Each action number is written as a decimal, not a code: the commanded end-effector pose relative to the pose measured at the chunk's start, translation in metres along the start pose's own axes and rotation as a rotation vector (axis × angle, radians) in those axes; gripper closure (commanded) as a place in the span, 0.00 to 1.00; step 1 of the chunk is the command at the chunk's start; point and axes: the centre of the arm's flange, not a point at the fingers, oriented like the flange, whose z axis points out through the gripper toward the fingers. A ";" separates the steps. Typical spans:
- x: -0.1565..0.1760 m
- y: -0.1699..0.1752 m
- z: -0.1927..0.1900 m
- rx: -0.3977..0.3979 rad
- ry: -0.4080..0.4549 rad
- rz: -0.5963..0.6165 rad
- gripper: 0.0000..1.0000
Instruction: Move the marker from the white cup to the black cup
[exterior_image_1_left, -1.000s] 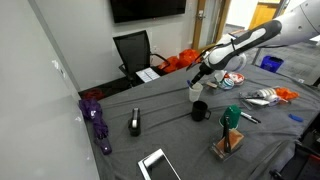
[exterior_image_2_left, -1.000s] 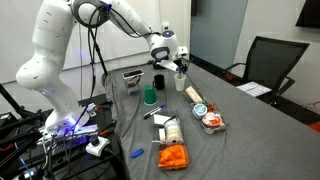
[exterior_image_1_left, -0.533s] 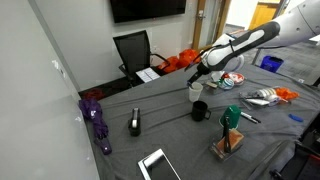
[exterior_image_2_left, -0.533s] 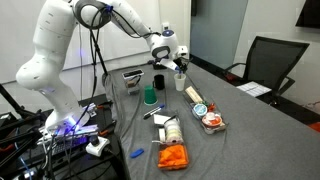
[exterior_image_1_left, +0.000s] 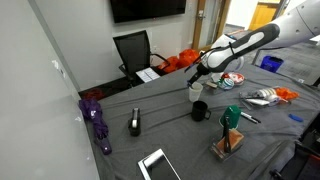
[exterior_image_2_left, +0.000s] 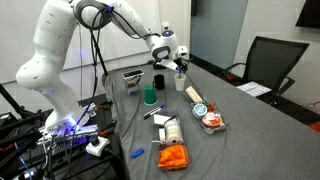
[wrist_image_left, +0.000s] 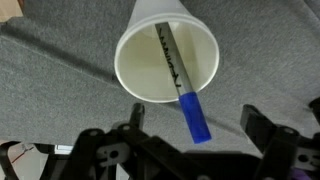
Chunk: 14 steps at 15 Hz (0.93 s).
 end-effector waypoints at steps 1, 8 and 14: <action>0.000 -0.001 0.001 0.008 0.001 -0.023 0.00; 0.009 -0.008 0.003 0.045 0.024 -0.176 0.00; 0.005 -0.007 0.012 0.021 -0.022 -0.285 0.00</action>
